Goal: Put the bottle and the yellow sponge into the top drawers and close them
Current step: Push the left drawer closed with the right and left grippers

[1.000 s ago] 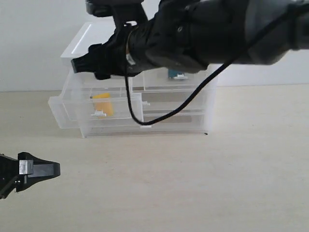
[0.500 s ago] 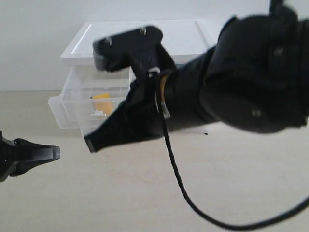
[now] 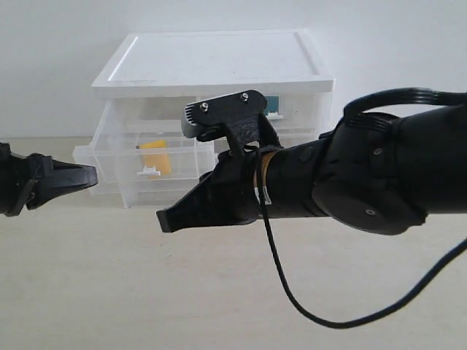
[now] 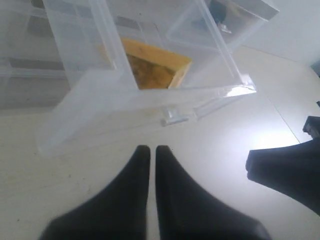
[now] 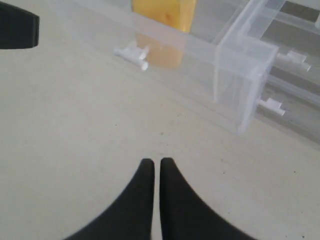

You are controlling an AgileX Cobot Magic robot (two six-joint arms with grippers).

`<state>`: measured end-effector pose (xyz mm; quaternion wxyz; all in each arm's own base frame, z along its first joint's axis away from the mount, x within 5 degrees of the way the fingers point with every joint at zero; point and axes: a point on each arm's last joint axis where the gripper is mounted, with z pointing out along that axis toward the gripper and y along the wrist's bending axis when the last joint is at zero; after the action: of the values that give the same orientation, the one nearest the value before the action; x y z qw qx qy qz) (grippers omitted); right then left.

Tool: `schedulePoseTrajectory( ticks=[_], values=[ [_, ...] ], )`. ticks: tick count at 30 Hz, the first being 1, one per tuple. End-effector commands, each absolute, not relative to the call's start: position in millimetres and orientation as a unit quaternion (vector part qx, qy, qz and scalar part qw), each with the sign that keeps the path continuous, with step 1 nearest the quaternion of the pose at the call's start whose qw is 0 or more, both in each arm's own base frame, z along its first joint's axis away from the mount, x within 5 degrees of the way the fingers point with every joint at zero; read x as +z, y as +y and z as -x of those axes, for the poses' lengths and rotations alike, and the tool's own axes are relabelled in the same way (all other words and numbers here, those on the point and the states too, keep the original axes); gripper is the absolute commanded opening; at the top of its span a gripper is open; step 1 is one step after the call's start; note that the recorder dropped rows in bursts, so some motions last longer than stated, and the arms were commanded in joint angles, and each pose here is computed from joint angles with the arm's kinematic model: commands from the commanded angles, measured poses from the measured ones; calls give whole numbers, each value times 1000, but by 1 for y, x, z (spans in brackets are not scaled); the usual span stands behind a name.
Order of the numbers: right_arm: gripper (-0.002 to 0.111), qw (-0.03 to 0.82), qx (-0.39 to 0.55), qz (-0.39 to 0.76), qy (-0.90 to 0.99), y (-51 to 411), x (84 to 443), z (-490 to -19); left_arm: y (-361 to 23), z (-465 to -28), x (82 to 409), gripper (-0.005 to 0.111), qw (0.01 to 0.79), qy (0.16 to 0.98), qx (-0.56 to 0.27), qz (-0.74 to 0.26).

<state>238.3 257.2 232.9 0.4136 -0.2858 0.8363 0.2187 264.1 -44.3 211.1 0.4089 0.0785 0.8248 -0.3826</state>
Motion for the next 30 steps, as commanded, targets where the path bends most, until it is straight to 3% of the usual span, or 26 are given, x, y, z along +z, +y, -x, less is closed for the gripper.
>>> schedulePoseTrajectory(
  ticks=[1,16,20,23,30],
  values=[
    [0,445,235,272,820,258,241,-257,-49,-283,212,4,403,822,-395,-75],
    [0,510,235,249,789,267,286,-299,-45,-340,239,4,435,800,-408,-63],
    [0,456,198,258,829,271,277,-281,-48,-354,229,4,421,804,-416,-53],
    [0,464,215,287,810,282,274,-269,-55,-364,224,4,414,804,-422,-59],
    [0,483,237,252,805,274,243,-310,-74,-381,228,4,415,795,-434,-84]
  ],
)
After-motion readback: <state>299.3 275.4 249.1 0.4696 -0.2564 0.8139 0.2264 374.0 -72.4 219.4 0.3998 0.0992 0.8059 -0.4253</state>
